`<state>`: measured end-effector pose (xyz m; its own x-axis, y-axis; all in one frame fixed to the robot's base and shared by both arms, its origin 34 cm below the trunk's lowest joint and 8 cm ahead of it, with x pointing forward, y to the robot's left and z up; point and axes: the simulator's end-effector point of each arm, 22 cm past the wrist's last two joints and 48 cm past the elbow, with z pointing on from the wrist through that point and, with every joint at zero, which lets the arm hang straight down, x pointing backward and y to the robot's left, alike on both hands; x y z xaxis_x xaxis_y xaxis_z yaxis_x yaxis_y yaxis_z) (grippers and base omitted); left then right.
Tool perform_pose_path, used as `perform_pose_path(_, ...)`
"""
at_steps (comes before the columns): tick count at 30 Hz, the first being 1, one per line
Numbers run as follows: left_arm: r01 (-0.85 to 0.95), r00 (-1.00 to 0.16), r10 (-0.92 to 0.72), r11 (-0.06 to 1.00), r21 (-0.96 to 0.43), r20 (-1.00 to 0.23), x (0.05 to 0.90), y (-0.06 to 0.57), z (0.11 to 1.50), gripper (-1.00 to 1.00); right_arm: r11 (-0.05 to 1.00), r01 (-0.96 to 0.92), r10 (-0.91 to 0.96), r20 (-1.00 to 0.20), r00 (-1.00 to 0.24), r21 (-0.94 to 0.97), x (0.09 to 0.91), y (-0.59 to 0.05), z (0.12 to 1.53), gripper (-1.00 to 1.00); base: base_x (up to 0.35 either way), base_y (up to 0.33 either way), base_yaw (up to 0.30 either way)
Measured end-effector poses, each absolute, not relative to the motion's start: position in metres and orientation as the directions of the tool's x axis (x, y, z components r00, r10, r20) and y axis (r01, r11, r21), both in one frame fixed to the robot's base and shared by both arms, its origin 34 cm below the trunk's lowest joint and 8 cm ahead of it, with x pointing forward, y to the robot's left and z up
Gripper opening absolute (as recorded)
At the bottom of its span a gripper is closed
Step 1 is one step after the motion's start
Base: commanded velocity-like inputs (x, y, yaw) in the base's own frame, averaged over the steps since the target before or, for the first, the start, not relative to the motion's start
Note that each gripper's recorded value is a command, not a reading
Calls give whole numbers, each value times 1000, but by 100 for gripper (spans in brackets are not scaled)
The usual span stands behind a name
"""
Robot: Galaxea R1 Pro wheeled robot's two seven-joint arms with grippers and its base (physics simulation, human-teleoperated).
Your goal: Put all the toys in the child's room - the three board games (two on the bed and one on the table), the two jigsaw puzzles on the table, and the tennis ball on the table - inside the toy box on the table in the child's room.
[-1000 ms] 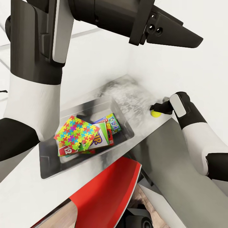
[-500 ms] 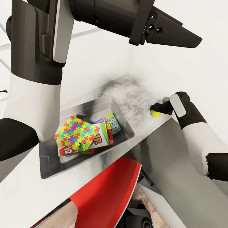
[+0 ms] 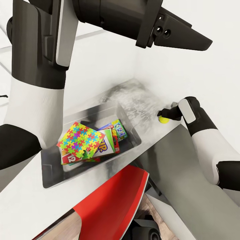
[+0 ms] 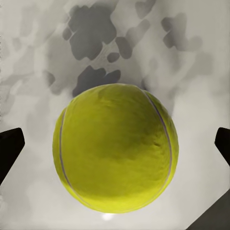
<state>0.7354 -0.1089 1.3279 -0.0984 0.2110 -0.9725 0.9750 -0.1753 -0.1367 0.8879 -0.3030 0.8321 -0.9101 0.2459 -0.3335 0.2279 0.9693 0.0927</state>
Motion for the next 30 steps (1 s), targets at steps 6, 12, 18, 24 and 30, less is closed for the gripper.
perform_pose_path(6, 975, -98, 211, -175, -137, -972, 735, -109, 1328, 100, 969, 227, 246, -333, -910, 93, 888, -302, 832, 100, 0, 0, 0)
perform_pose_path(12, 975, -98, 211, -175, -137, -972, 735, -109, 1328, 100, 969, 227, 246, -332, -911, 95, 888, -302, 832, 100, 0, 0, 0)
perform_pose_path(18, 975, -99, 211, -175, -137, -973, 735, -109, 1328, 100, 969, 228, 247, -332, -910, 96, 888, -302, 832, 100, 0, 0, 0)
perform_pose_path(24, 975, -98, 211, -175, -137, -972, 735, -109, 1328, 100, 969, 228, 247, -332, -910, 97, 888, -302, 832, 100, 0, 0, 0)
perform_pose_path(30, 975, -99, 211, -175, -137, -972, 735, -109, 1328, 100, 969, 227, 247, -332, -910, 97, 888, -302, 832, -100, 0, 0, 0)
